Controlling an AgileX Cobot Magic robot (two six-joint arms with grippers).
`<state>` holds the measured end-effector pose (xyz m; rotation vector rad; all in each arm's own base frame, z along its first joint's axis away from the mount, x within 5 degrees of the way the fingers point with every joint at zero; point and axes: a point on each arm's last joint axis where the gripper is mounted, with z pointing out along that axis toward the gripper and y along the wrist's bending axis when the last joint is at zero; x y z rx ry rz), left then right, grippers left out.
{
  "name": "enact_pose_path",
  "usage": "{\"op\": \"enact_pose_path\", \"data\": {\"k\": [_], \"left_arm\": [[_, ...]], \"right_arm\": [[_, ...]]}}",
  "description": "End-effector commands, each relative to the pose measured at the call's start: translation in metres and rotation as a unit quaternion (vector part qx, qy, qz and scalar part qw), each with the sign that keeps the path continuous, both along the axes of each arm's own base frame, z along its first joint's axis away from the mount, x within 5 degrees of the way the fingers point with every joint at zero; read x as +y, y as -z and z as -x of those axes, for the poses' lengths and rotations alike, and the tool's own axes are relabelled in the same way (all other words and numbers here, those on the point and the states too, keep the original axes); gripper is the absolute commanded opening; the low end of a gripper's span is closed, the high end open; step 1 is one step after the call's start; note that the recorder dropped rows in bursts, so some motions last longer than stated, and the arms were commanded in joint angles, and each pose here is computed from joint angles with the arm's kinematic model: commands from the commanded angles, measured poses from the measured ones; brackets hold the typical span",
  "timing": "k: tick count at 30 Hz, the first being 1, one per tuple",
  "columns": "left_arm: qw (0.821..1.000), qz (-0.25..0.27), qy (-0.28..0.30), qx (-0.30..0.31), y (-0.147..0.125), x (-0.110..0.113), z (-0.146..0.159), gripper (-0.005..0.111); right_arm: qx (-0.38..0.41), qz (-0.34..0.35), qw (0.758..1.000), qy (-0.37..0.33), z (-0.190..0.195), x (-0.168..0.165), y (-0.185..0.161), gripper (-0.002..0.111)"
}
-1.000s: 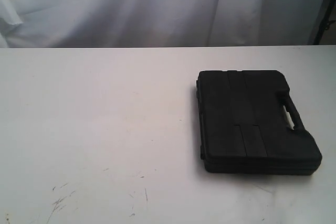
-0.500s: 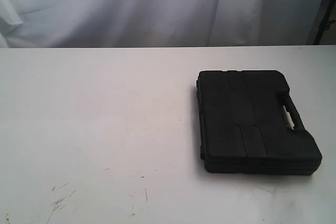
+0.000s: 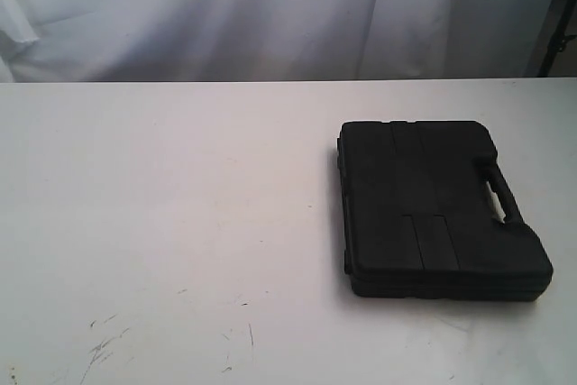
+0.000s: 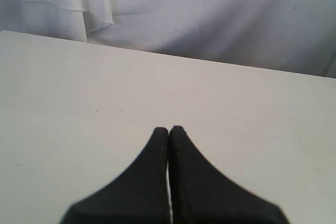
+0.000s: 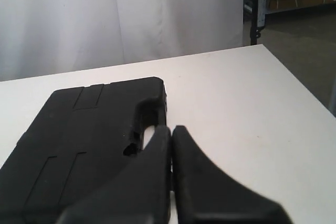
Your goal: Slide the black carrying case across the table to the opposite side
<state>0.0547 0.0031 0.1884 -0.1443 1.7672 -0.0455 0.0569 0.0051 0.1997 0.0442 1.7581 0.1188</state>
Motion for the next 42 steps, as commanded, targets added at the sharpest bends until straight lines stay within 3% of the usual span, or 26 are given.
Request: {"op": "enact_pose_path", "data": {"k": [1, 18, 42], "left_arm": [[1.0, 0.001, -0.001, -0.003, 0.001, 0.0, 0.0, 0.0], [1.0, 0.001, -0.001, -0.003, 0.001, 0.0, 0.0, 0.0], [1.0, 0.001, -0.001, -0.003, 0.001, 0.0, 0.0, 0.0]], "right_arm": [[-0.014, 0.01, 1.0, 0.007, 0.002, -0.001, 0.006, 0.0], [0.037, 0.025, 0.999, 0.0, 0.004, -0.001, 0.018, 0.0], [0.036, 0.024, 0.999, 0.0, 0.004, -0.001, 0.018, 0.0]]}}
